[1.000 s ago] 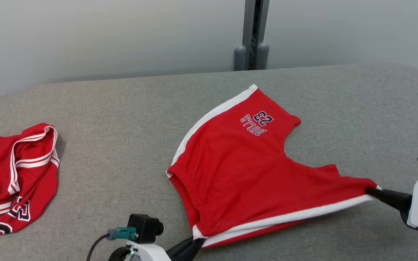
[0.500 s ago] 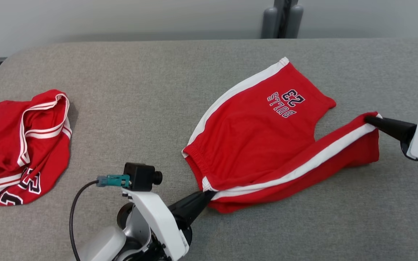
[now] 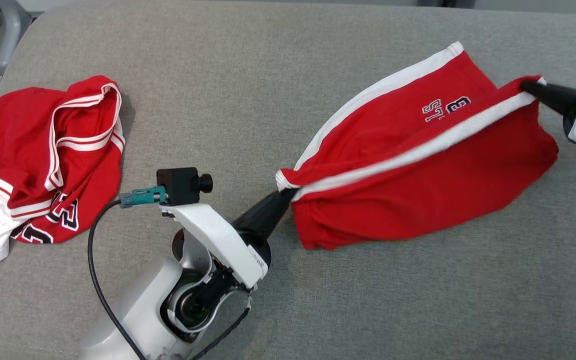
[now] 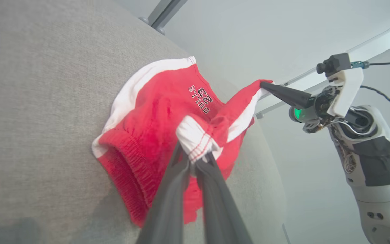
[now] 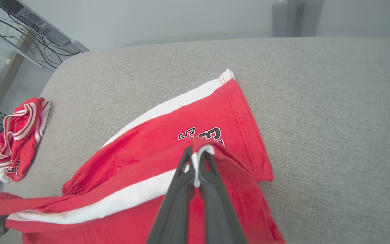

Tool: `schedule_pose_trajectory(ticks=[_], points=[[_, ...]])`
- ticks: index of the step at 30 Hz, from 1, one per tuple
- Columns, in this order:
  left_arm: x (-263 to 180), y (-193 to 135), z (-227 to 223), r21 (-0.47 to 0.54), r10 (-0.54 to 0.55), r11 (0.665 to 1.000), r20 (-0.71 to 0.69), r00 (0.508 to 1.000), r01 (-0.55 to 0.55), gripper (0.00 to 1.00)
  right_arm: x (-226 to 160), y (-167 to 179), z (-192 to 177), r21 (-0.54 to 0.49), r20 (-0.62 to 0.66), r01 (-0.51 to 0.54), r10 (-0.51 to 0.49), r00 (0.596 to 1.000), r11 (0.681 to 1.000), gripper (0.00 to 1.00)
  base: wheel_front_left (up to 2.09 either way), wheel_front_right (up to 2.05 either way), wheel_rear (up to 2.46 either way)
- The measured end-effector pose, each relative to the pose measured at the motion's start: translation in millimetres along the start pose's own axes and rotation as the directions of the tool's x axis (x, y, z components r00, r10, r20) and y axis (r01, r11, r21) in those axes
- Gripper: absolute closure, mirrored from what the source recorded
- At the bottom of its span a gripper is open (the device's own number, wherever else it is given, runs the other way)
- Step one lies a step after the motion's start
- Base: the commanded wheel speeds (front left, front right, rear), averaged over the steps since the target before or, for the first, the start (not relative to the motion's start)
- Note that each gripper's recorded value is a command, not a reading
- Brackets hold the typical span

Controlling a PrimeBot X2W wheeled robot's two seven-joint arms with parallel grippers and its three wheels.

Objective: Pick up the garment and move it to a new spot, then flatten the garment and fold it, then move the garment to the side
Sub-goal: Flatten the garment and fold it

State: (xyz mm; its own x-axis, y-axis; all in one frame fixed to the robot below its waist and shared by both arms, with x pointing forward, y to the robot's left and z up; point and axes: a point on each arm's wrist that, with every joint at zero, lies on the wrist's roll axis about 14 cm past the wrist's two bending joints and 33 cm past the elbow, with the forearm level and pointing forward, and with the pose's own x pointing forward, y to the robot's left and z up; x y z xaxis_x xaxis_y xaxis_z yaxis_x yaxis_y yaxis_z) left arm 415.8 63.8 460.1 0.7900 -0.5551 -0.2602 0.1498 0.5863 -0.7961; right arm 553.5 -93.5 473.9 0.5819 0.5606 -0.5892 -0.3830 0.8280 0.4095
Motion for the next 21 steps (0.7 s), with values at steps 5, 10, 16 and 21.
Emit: schedule_pose_trajectory(ticks=[5, 10, 16, 21], points=[[10.5, 18.6, 6.0, -0.002, 0.057, 0.998, 0.049, 0.997, -0.057, 1.00, 18.9, -9.8, 11.8, -0.014, 0.013, 0.039, -0.039, 0.999, 0.999, 1.00, 0.00, 0.00, 0.00], [20.7, 30.1, 6.8, -0.021, 0.083, 0.996, 0.076, 0.994, -0.082, 1.00, 37.9, -16.1, 20.9, -0.016, 0.046, 0.056, -0.056, 0.997, 0.998, 1.00, 0.00, 0.00, 0.00], [31.9, 43.6, 10.7, -0.020, 0.109, 0.994, 0.102, 0.989, -0.107, 1.00, 62.5, -19.9, 23.3, -0.029, 0.065, 0.061, -0.059, 0.996, 0.998, 1.00, 0.00, 0.00, 0.00], [38.4, 52.5, 15.3, -0.028, 0.128, 0.992, 0.121, 0.984, -0.125, 1.00, 81.5, -20.5, 24.0, -0.035, 0.066, 0.056, -0.053, 0.996, 0.998, 1.00, 0.00, 0.00, 0.00]])
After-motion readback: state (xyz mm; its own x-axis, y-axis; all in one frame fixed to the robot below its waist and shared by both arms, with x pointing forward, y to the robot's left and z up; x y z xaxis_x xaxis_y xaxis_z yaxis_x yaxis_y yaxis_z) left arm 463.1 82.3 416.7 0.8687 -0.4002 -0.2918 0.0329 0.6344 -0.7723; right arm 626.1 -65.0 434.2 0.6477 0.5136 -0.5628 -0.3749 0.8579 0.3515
